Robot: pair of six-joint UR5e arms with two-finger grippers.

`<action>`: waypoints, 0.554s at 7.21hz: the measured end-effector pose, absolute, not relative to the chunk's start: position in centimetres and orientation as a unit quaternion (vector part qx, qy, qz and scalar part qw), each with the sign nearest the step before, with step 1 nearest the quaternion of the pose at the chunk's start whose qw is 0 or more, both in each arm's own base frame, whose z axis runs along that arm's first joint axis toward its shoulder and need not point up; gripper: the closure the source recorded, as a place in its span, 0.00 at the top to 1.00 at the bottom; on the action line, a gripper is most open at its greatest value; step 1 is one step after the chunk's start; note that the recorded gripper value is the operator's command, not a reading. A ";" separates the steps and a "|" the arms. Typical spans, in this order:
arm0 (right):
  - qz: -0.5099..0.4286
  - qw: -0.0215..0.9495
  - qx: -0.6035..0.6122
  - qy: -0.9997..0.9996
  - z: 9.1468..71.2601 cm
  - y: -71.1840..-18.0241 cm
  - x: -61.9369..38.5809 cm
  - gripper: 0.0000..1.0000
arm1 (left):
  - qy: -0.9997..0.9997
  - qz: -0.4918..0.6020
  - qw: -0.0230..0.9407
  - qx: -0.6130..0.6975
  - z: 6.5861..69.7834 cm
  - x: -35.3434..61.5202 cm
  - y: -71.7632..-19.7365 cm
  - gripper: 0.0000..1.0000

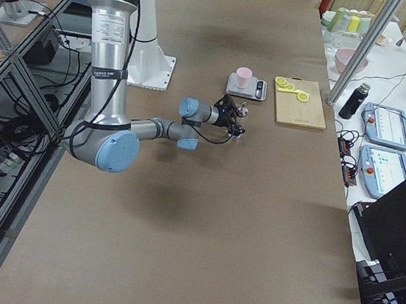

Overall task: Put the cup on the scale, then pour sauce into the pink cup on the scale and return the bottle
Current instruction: 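Lower the dispenser with the right gripper onto the table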

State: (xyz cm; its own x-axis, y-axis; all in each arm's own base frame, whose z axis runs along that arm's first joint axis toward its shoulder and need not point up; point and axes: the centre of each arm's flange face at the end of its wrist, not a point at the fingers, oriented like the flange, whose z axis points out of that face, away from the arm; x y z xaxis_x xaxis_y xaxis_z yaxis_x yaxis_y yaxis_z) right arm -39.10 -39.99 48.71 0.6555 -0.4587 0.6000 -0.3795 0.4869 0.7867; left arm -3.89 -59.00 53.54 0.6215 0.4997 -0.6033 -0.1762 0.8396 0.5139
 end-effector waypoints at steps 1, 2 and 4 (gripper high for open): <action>-0.024 0.757 0.505 -0.414 48.9 -39.8 -38.8 0.99 | 0.390 0.193 0.876 0.208 53.5 -3.9 -59.0 0.98; -0.024 0.758 0.504 -0.413 49.5 -39.4 -38.2 0.99 | 0.390 0.191 0.876 0.207 53.5 -3.9 -59.1 0.98; -0.025 0.757 0.503 -0.416 50.6 -38.2 -37.2 0.99 | 0.392 0.186 0.878 0.205 53.4 -3.9 -59.1 0.98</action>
